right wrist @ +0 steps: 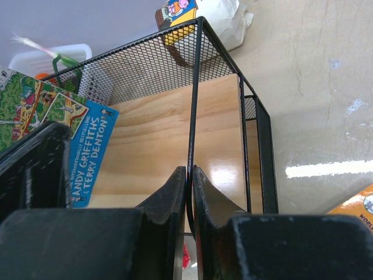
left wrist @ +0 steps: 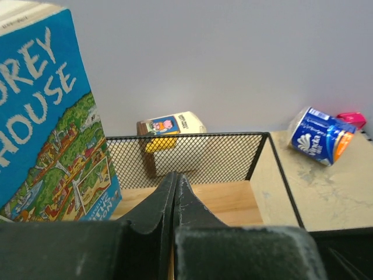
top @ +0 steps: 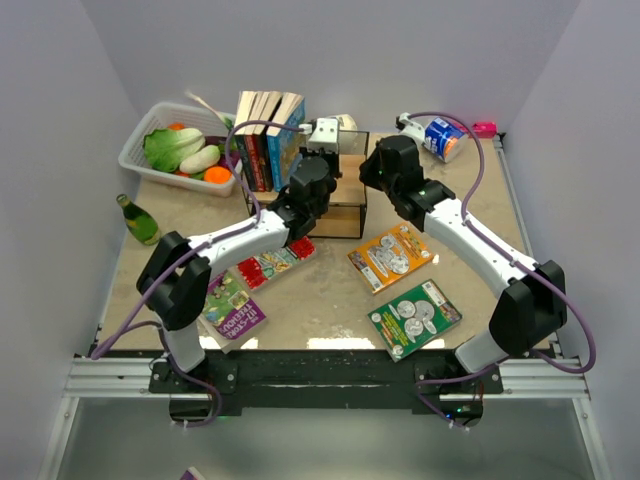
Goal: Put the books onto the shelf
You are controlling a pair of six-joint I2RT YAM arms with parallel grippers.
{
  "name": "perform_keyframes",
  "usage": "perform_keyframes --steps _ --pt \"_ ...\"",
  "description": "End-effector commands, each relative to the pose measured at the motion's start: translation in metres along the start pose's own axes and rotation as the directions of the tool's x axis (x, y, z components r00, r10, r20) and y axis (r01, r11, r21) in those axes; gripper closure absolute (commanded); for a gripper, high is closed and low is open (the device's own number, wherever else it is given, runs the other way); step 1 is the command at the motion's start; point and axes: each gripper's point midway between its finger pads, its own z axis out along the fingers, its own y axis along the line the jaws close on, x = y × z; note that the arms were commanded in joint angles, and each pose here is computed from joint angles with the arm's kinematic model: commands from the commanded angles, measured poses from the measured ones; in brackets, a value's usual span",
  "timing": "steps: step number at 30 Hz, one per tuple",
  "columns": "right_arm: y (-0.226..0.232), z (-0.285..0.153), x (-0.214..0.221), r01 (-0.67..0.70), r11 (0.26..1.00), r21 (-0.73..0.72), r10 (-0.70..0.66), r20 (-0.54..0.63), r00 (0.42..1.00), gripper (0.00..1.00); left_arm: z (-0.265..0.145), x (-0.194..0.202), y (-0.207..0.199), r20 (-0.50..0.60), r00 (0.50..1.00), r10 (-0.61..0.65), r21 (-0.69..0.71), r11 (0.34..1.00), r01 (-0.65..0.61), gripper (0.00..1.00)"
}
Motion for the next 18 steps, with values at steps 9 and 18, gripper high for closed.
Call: perform_keyframes --steps 9,18 --pt "0.008 -0.007 -0.016 -0.021 0.999 -0.033 0.023 0.039 0.999 0.94 0.022 0.026 0.038 -0.089 0.996 -0.028 -0.181 0.983 0.011 1.0" --pt "0.007 -0.006 -0.016 -0.022 0.999 -0.029 0.023 0.042 0.999 0.95 0.033 0.041 0.071 -0.14 0.99 -0.035 -0.316 0.949 -0.011 1.0"
